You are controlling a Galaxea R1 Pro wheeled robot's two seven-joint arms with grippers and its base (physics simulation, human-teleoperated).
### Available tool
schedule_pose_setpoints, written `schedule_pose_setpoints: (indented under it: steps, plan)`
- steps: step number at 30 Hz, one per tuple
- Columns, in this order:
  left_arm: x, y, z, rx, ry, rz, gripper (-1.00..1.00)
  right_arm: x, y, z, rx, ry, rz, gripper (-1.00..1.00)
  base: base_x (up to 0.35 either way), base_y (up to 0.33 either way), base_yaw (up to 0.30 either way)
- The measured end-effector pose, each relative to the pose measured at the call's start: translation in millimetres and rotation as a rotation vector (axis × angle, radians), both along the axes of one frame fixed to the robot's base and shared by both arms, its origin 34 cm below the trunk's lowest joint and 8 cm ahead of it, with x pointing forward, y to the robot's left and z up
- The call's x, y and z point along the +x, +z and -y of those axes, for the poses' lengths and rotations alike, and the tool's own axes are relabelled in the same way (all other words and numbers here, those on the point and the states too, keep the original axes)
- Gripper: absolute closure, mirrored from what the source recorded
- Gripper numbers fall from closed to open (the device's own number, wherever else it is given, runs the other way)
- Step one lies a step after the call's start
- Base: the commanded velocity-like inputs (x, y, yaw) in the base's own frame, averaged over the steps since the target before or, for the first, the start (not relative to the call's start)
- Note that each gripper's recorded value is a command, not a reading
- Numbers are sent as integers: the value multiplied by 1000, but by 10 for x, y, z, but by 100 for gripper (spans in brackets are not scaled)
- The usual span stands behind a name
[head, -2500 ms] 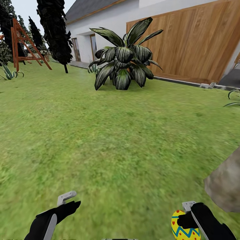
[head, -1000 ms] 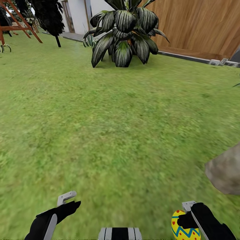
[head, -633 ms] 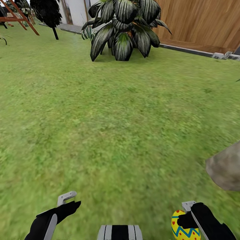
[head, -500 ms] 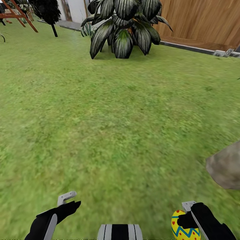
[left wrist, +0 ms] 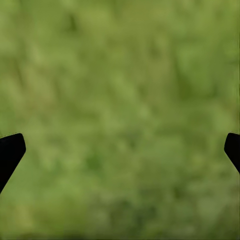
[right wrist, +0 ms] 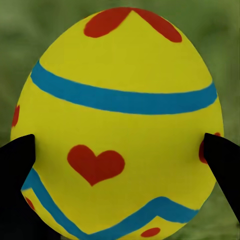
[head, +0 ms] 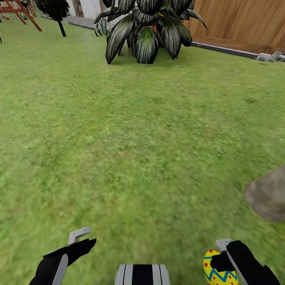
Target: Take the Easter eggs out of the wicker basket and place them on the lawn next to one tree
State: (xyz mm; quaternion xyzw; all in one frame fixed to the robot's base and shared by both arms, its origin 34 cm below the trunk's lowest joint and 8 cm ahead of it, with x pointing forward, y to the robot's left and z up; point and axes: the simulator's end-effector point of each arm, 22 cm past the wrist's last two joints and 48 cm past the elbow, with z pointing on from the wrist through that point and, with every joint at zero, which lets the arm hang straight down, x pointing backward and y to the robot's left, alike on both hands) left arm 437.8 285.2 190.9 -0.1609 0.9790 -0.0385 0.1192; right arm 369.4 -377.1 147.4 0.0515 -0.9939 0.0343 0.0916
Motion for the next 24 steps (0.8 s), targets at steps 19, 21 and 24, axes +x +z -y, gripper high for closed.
schedule_pose_setpoints:
  steps: [19,21,24]
  plan:
    - [73,94,2,-2,0,24,-100,85,77,4,-2,0,25,-100,-1,0,0]
    - [93,121,3,-3,2,31,-100,111,102,4,-2,0,32,-100,-244,0,0]
    - [116,158,7,-4,1,40,-100,152,141,4,-2,0,44,-100,-318,0,0]
